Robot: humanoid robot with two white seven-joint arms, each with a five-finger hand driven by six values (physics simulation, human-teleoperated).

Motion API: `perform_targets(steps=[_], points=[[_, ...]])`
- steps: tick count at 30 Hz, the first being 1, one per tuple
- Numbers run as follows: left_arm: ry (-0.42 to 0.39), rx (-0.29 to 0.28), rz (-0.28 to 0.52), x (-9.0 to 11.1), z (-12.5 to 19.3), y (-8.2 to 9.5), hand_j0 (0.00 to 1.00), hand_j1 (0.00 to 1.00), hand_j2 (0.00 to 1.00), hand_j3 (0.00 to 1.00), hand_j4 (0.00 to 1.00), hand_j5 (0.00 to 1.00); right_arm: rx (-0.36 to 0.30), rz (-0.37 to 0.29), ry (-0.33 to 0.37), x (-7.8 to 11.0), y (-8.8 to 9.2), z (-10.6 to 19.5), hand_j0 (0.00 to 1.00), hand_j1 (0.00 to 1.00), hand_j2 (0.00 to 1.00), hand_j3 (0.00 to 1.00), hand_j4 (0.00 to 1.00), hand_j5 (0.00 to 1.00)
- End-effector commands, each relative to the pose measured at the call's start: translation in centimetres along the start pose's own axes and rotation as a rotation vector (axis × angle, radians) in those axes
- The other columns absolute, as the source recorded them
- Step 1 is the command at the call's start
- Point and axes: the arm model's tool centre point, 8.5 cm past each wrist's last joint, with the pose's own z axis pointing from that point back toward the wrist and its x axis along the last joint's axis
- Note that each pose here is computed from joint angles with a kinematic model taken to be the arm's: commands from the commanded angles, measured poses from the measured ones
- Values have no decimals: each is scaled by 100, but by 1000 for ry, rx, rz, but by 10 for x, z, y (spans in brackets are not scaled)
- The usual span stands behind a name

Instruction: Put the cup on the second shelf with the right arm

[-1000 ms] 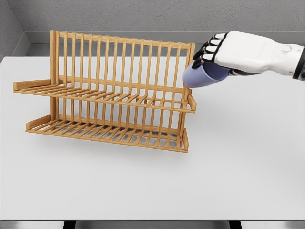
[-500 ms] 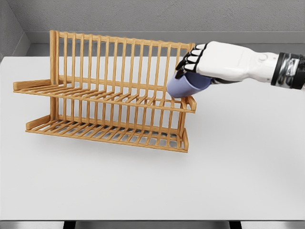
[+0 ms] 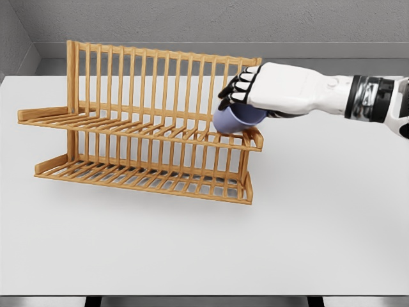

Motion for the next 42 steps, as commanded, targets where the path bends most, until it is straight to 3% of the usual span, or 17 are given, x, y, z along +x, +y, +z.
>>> perform_targets(steps=[1,10,12,13,18,21,24,27,29,31,34,37,42], points=[[0,0,0,0,0,0,100,100,100,100,100,100,-10,-36,-26,5,1,-6,73,73,73,73,73,73],[0,0,0,0,0,0,100,100,100,100,100,100,1,-38,-57,12,5,-16,73,73,73,73,73,73],[0,0,0,0,0,0,100,100,100,100,100,100,-2,-34,-55,11,2,-16,77,77,77,77,77,77],[0,0,0,0,0,0,100,100,100,100,100,100,-3,-37,-49,10,2,-15,100,100,100,100,100,100],[0,0,0,0,0,0,100,100,100,100,100,100,-11,-11,-31,4,-8,-8,100,100,100,100,100,100],[0,0,-1,0,0,0,100,100,100,100,100,100,-50,9,11,-6,-23,5,100,100,100,100,100,100],[0,0,0,0,0,0,100,100,100,100,100,100,-114,82,108,-26,-45,59,100,100,100,100,100,100],[0,0,0,0,0,0,100,100,100,100,100,100,-210,71,281,-44,-54,139,100,100,100,100,100,100],[0,0,0,0,0,0,100,100,100,100,100,100,-255,-20,435,-46,-17,194,100,100,100,100,100,100],[0,0,0,0,0,0,100,100,100,100,100,100,-252,-96,454,-41,13,196,100,100,100,100,100,100],[0,0,-1,0,0,0,100,100,100,100,100,100,-239,-160,439,-34,37,187,100,100,100,100,100,100],[0,0,0,0,0,0,100,100,100,100,100,100,-214,-274,369,-15,78,155,100,100,100,100,100,100],[0,0,0,0,0,0,100,100,100,100,100,100,-178,-348,251,4,102,109,100,100,100,100,100,100]])
